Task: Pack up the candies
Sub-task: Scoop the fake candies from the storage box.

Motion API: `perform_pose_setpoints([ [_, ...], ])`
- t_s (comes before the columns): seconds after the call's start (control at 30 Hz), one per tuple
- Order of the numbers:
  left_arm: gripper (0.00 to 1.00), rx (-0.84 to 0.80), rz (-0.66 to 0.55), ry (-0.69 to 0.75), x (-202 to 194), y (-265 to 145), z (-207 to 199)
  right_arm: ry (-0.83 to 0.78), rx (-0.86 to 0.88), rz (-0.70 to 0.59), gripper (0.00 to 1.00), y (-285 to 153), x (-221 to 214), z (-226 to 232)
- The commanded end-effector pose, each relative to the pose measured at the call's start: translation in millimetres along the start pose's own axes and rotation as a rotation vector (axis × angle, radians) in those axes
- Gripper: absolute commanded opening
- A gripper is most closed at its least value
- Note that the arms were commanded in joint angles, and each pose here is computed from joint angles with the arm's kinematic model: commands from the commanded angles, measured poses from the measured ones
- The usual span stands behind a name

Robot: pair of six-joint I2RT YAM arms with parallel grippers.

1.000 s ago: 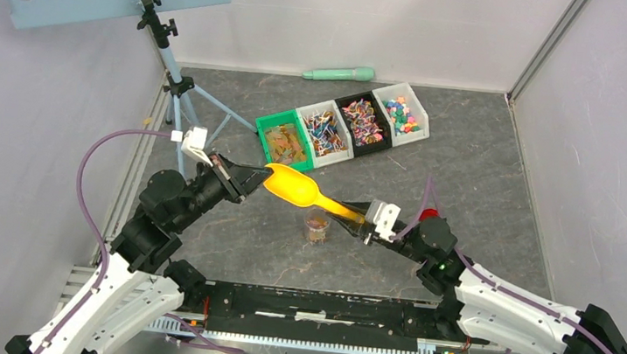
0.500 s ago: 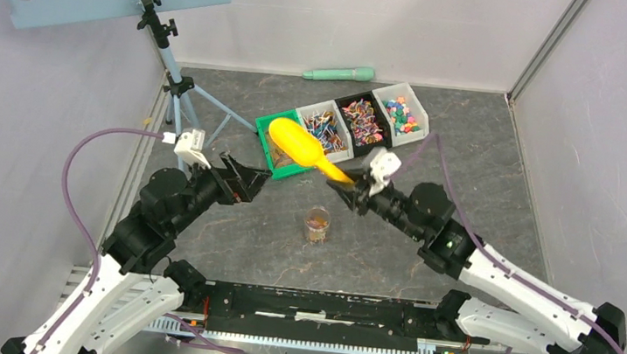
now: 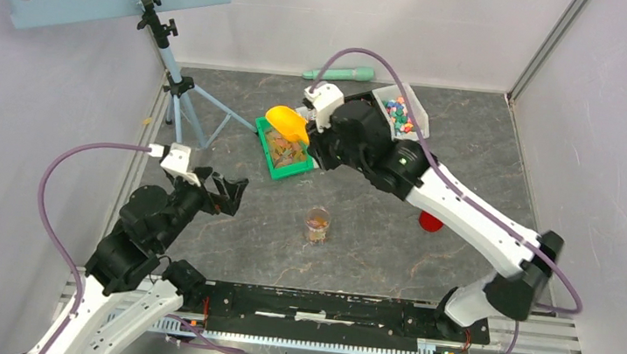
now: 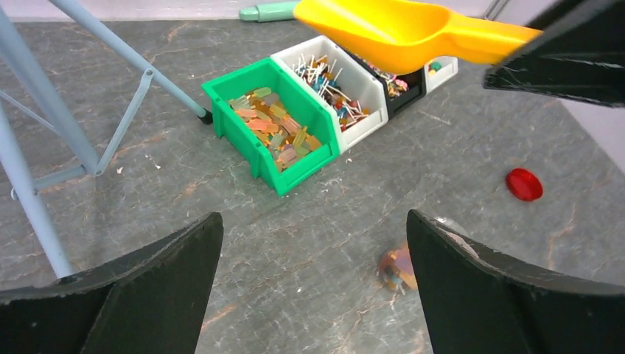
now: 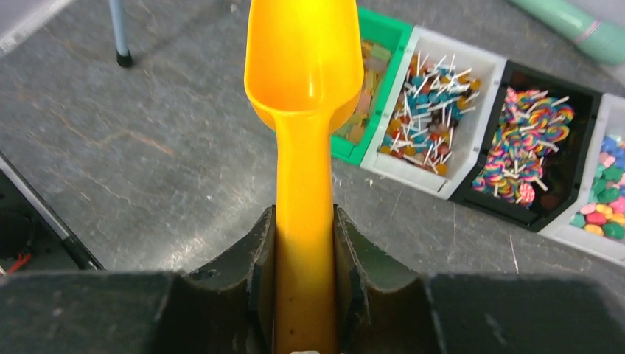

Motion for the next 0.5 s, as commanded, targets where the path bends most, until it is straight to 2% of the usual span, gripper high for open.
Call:
perform_pose_setpoints([
  [0.0, 1.00, -0.135, -0.047, 0.188, 3, 9, -13, -0.014, 0.001, 0.210, 0.00, 6, -18, 3],
  [0.23, 0.98, -0.114, 0.056, 0.214, -7, 23, -12, 0.035, -0.020, 0.368, 0.00, 47, -30, 5],
  [0.47, 1.00, 0.009, 0.054, 0.221, -31, 12, 13, 0.078, -0.036, 0.499, 0.00, 85, -59, 5],
])
Point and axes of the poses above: each gripper's point midway between its finger pads, its own y axis out along the fingers, its own z axis along the line the jaws close on, x = y × z, the point moved 4 cm from there along -y, back along the fingers, and after that the axes turned 3 degrees about y, right-handed, at the moved point
